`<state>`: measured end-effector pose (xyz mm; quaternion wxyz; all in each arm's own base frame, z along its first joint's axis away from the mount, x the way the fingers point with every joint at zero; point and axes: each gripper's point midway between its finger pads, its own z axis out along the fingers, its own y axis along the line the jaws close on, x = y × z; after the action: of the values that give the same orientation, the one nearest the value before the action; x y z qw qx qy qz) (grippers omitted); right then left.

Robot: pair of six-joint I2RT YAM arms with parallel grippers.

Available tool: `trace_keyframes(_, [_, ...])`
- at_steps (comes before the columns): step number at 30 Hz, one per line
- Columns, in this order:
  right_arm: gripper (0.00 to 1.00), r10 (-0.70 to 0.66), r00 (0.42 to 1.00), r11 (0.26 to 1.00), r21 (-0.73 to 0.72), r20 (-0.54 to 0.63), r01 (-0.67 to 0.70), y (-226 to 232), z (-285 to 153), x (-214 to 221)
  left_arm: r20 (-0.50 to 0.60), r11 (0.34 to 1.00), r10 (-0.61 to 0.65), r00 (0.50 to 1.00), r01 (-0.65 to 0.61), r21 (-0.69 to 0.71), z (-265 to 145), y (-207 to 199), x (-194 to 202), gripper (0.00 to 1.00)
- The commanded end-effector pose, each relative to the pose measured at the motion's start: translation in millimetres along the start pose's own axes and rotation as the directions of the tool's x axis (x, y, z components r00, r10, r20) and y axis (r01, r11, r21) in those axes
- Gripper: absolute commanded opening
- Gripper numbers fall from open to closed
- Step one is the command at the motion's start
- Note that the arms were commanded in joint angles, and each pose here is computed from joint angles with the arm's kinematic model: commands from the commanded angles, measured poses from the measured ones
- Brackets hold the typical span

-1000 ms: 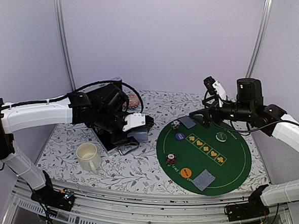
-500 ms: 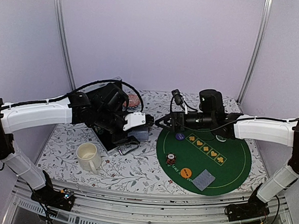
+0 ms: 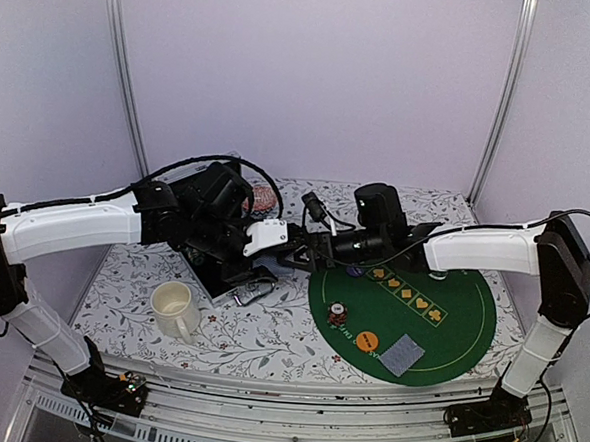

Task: Distribute texas hold em gaming equipment
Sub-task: Pick up the poker card from the face-down deck piles.

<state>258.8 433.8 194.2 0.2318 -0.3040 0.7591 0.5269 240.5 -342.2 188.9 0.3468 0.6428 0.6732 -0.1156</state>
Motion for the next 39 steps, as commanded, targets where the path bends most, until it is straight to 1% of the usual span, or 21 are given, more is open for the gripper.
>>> trace_keyframes(1, [0.85,0.021,1.000,0.999,0.030,-0.016,-0.020,-8,5,1,0.060,1.000,0.012,0.998,-0.011,-0.023,-12,3,-16,0.60])
trace_keyframes(4, [0.83,0.020,0.999,0.996,0.088,-0.035,-0.017,-16,0,6,0.058,1.000,0.013,0.998,-0.012,-0.022,-12,2,-15,0.60])
trace_keyframes(8, [0.80,-0.003,0.999,0.992,0.129,-0.041,0.008,-17,-8,5,0.054,1.000,0.012,0.998,-0.011,-0.023,-11,1,-13,0.60])
trace_keyframes(14, [0.72,-0.004,0.998,0.984,0.175,-0.065,0.016,-19,-15,9,0.051,1.000,0.012,0.999,-0.011,-0.023,-11,1,-12,0.60])
trace_keyframes(16, [0.69,-0.005,0.997,0.983,0.180,-0.074,0.018,-20,-16,11,0.051,1.000,0.012,0.999,-0.010,-0.023,-11,1,-11,0.60])
trace_keyframes(18, [0.66,-0.002,0.996,0.988,0.155,-0.085,0.015,-15,-15,13,0.050,1.000,0.011,0.999,-0.010,-0.024,-11,1,-11,0.60])
trace_keyframes(19, [0.65,-0.018,0.997,0.990,0.139,-0.074,0.028,-8,-16,4,0.049,1.000,0.012,0.999,-0.011,-0.023,-11,0,-11,0.60])
trace_keyframes(23, [0.55,-0.047,0.997,0.992,0.112,-0.061,0.053,5,-20,-8,0.047,1.000,0.011,0.999,-0.010,-0.022,-10,0,-10,0.60])
trace_keyframes(26, [0.45,-0.058,0.997,0.992,0.107,-0.046,0.063,11,-22,-15,0.045,1.000,0.010,0.999,-0.009,-0.023,-10,0,-9,0.60])
trace_keyframes(31, [0.29,-0.035,0.997,0.996,0.078,-0.062,0.040,14,-18,-12,0.042,1.000,0.009,0.999,-0.008,-0.020,-9,-1,-8,0.60])
trace_keyframes(33, [0.21,-0.028,0.998,0.996,0.083,-0.061,0.033,13,-19,-12,0.043,1.000,0.009,0.999,-0.008,-0.023,-10,0,-8,0.60])
trace_keyframes(34, [0.20,-0.029,0.998,0.995,0.092,-0.058,0.034,13,-20,-12,0.042,1.000,0.010,0.999,-0.009,-0.023,-10,0,-8,0.60])
trace_keyframes(35, [0.15,-0.028,0.998,0.994,0.105,-0.056,0.034,11,-21,-13,0.041,1.000,0.009,0.999,-0.008,-0.023,-10,0,-8,0.60])
trace_keyframes(37, [0.11,-0.030,0.998,0.992,0.122,-0.059,0.037,10,-23,-12,0.042,1.000,0.009,0.999,-0.008,-0.021,-10,-1,-7,0.60])
trace_keyframes(39, [0.04,-0.033,0.997,0.992,0.122,-0.071,0.041,11,-25,-10,0.039,1.000,0.008,0.999,-0.008,-0.020,-9,-1,-6,0.60])
